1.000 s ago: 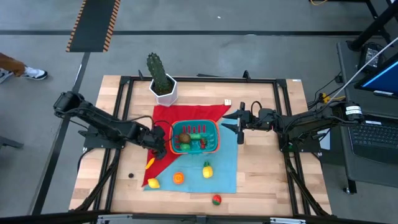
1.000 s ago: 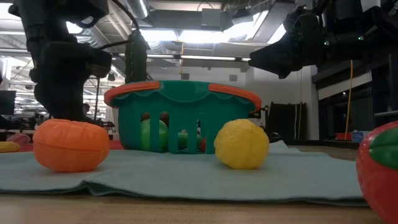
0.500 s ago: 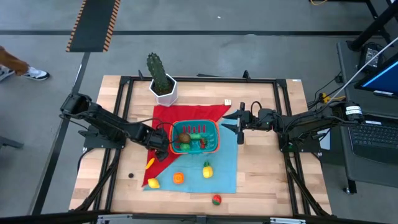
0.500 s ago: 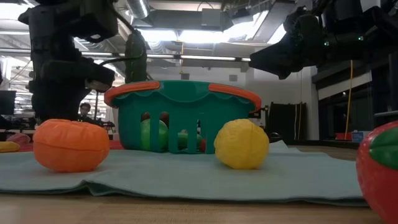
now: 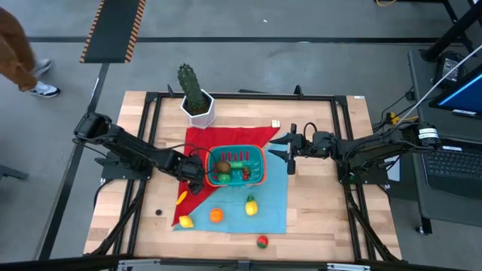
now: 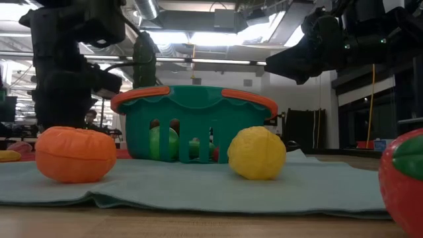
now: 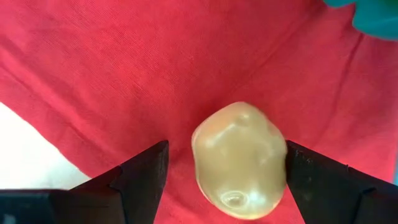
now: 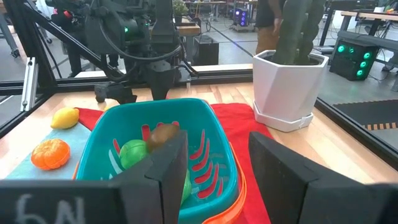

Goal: Build produce basket
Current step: Put the light brown potato into the blue basket

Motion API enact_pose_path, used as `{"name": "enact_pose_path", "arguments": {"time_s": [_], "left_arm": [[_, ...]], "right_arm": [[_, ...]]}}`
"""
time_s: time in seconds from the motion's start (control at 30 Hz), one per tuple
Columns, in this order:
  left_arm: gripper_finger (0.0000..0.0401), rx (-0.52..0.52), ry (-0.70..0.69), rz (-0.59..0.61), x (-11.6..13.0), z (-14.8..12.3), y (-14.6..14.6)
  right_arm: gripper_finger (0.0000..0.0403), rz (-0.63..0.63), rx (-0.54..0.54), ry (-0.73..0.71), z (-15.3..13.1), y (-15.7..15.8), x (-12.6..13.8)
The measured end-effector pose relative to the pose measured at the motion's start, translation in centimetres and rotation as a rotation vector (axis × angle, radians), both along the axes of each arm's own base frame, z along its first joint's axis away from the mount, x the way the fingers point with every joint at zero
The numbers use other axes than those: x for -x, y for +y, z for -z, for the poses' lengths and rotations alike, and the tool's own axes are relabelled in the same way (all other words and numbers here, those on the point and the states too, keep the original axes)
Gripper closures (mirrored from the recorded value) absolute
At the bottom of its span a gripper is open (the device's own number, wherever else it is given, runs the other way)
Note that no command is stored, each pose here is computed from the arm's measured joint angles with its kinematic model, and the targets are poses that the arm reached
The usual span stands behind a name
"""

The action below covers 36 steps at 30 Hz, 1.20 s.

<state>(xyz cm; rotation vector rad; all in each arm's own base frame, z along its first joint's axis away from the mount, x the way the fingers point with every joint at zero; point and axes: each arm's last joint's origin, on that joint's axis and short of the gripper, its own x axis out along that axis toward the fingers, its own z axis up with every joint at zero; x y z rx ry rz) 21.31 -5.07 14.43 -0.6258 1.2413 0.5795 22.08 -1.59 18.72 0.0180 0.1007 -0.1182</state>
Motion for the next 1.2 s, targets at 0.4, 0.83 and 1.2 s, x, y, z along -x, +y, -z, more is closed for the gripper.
{"name": "enact_pose_path", "arguments": {"time_s": [0.4,0.83,1.2], "left_arm": [[0.0167,0.007,0.07,0.007,-0.1,1.1,-0.1],[0.0209,0.029,0.02,0.039,0.2,0.0,-0.1],[0.0213,0.013,0.017,0.19,0.4,-0.3,-0.1]], "right_arm": [[0.023,0.0,-0.001,0.008,0.1,0.0,0.0],[0.023,0.0,-0.001,0.008,0.1,0.0,0.0],[0.023,0.0,-0.001,0.008,0.1,0.0,0.0]]}}
